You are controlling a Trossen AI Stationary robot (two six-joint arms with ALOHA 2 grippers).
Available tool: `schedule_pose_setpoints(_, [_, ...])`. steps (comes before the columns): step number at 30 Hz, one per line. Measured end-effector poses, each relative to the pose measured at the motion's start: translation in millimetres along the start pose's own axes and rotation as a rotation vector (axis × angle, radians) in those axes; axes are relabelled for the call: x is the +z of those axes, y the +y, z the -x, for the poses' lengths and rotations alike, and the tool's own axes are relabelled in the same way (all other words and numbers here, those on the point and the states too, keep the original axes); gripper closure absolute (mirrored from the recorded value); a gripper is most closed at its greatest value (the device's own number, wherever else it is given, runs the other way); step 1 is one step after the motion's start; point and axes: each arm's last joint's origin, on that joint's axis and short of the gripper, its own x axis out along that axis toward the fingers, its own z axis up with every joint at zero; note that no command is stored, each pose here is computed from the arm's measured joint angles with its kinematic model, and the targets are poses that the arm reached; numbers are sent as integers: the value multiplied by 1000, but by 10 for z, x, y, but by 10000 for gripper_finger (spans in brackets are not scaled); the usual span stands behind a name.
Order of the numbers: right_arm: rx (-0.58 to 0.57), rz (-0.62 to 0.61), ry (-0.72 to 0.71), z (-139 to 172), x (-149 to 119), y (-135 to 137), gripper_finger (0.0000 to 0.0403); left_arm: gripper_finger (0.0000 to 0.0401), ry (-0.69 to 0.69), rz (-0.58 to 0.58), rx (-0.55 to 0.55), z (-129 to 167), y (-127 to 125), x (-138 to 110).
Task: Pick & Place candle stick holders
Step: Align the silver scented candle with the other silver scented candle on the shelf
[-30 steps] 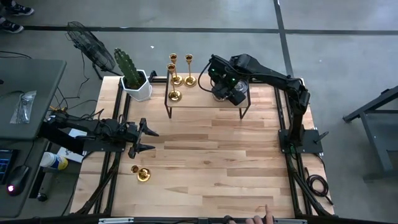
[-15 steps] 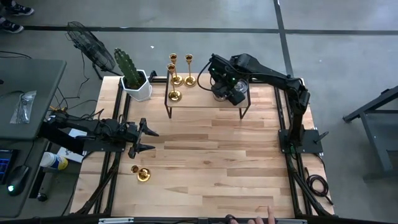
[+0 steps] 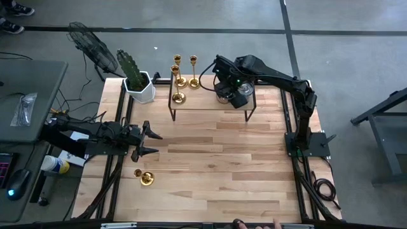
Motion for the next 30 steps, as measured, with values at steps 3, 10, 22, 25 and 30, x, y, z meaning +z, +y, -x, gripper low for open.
schedule_pose_setpoints(3, [-5,-15,-4,0,4,-5,28,124,0,0,0,0,0,0])
schedule_pose_setpoints(10, [-8,-94,1,0,2,-5,28,124,0,0,0,0,0,0])
schedule_pose_setpoints(22, [-72,-198,21,3,27,-23,6,124,0,0,0,0,0,0])
schedule_pose_setpoints(25, [-68,-195,8,4,53,-9,4,124,0,0,0,0,0,0])
schedule_pose_setpoints(30, [-90,-200,9,6,77,-8,3,124,0,0,0,0,0,0])
